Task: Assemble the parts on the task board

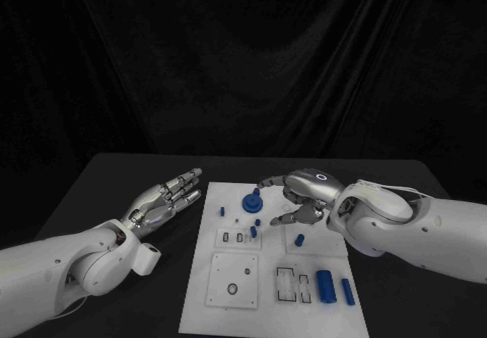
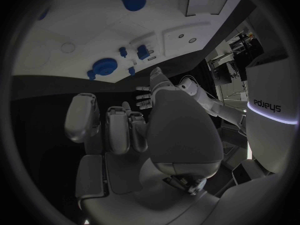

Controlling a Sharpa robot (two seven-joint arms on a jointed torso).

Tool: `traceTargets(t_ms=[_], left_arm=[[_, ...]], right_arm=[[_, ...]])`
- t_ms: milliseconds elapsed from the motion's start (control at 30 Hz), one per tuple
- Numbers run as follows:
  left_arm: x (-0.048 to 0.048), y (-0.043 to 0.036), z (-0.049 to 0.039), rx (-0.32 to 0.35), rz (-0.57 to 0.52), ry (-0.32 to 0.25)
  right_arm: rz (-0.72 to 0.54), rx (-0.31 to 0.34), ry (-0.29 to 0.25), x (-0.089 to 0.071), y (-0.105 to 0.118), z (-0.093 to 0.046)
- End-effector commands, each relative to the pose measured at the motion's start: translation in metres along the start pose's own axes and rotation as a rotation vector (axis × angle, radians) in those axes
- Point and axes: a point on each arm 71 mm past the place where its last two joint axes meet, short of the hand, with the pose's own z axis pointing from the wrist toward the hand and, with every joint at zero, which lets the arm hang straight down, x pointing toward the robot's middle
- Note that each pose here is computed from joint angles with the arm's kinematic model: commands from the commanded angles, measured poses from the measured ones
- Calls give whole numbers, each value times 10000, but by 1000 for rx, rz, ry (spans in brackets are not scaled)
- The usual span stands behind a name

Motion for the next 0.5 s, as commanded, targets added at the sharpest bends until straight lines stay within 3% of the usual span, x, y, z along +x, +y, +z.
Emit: traceTargets(t_ms=[33,200,300,433,500], left_arm=[[-48,-148,55,55,69,-80],[-59,-315,138,75,115,-122],[-56,-370,176,61,147,-133],[-22,-425,237,18,245,-90],[13,-435,284,-39,290,-57]], right_arm=[[14,6,-87,-132,-17,-94],[13,25,-137,-243,-121,-243],[8,40,-151,-274,-183,-295],[0,63,-160,-301,-268,-347],[-4,78,-168,-317,-315,-382]])
